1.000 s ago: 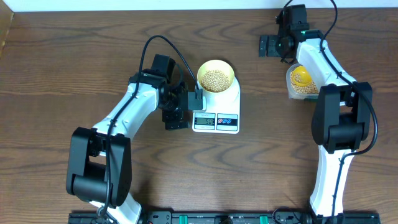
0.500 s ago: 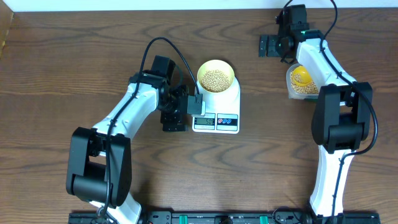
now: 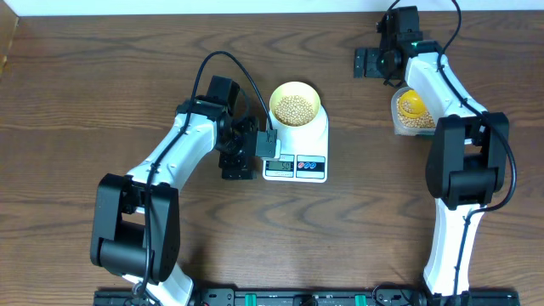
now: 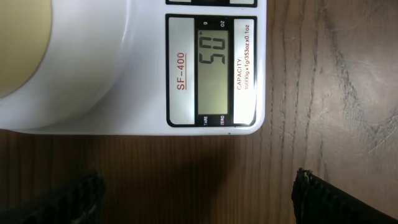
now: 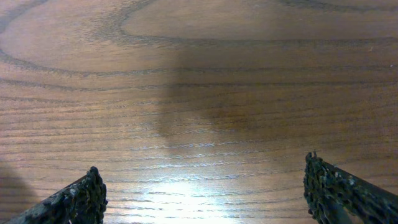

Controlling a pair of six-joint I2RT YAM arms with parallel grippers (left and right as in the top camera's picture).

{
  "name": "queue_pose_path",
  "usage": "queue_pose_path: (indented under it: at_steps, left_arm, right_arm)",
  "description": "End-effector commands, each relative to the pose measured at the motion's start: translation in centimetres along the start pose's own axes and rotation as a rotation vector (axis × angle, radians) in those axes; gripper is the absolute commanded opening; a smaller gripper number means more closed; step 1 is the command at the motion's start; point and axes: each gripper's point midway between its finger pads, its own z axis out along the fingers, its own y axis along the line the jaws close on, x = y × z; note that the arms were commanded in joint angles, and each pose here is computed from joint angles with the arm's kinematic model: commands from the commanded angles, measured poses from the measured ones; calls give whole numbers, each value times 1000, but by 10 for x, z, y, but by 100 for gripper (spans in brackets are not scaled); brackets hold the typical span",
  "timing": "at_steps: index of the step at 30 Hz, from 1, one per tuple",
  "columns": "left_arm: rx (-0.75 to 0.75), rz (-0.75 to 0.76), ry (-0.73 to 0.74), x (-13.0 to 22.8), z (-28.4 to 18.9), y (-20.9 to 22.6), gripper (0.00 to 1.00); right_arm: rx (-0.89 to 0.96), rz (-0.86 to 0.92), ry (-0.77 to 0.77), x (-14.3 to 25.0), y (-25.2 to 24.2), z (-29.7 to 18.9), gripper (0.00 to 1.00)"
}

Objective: Scoop item into bowl and weigh 50g on scale

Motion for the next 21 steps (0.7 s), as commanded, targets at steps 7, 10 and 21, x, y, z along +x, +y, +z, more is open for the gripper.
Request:
queue_pose_path:
  at_steps: [7, 10, 21]
  left_arm:
    - [-34, 25, 27, 4, -5, 4, 98]
    - [-34, 25, 27, 4, -5, 4, 97]
    - [-35, -25, 16, 2, -4, 4, 98]
  right_arm:
    - [8, 4, 2, 1, 2, 1, 99]
    - [8, 4, 2, 1, 2, 1, 99]
    - [8, 4, 2, 1, 2, 1, 99]
